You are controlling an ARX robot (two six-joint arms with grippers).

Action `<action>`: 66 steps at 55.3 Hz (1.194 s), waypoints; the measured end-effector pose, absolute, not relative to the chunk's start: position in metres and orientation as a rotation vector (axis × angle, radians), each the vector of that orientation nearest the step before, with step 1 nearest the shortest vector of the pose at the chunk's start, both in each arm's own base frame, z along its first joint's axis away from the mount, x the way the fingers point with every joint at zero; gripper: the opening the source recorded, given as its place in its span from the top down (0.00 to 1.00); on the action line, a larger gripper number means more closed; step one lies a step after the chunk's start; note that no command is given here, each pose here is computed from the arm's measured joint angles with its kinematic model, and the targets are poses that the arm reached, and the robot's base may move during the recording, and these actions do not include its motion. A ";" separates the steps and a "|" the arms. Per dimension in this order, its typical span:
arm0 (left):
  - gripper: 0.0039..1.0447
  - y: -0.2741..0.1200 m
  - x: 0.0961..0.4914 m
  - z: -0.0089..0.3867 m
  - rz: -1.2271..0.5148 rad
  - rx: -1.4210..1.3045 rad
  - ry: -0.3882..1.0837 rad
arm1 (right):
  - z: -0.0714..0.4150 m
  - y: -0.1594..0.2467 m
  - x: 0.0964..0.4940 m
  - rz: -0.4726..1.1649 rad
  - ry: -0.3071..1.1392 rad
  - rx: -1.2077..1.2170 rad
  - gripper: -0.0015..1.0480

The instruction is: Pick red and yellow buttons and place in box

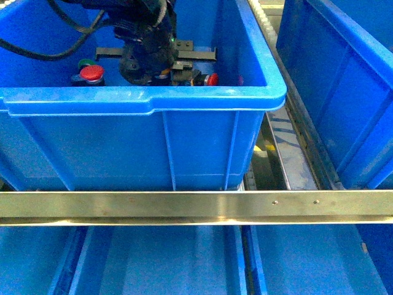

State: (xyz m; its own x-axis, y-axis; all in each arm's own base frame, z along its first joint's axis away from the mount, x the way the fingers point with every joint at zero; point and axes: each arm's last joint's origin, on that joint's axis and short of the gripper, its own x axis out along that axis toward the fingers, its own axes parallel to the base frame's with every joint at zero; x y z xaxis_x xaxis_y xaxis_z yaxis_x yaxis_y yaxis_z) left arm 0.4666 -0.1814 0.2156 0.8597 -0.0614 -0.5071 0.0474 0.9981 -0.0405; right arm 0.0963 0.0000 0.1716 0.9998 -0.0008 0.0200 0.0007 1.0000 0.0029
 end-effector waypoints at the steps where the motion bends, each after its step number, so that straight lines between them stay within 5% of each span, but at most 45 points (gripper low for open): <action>1: 0.69 -0.180 0.465 0.218 -0.060 -0.035 0.529 | 0.172 0.000 0.096 0.000 -0.020 0.003 0.06; 22: 0.69 -0.070 0.395 0.294 -0.155 -0.212 0.345 | 0.172 0.000 0.096 0.000 -0.020 0.003 0.06; 31: 0.69 -0.035 0.375 0.300 -0.386 -0.519 0.214 | 0.172 0.000 0.096 -0.001 -0.020 0.003 0.06; 44: 0.69 -0.058 0.362 0.312 -0.781 -0.928 0.100 | 0.172 0.000 0.096 0.000 -0.020 0.003 0.06; 66: 0.69 -0.140 0.377 0.294 -1.154 -1.132 0.289 | 0.172 0.000 0.096 -0.001 -0.020 0.003 0.06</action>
State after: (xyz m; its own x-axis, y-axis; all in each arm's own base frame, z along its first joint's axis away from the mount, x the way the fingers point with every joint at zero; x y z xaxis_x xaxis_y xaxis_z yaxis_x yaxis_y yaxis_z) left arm 0.3769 -0.1404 0.2938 0.4377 -0.8309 0.3436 0.5714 -0.0380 -0.8198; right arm 0.0963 0.0000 0.1716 0.9998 -0.0008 0.0200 0.0007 1.0000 0.0029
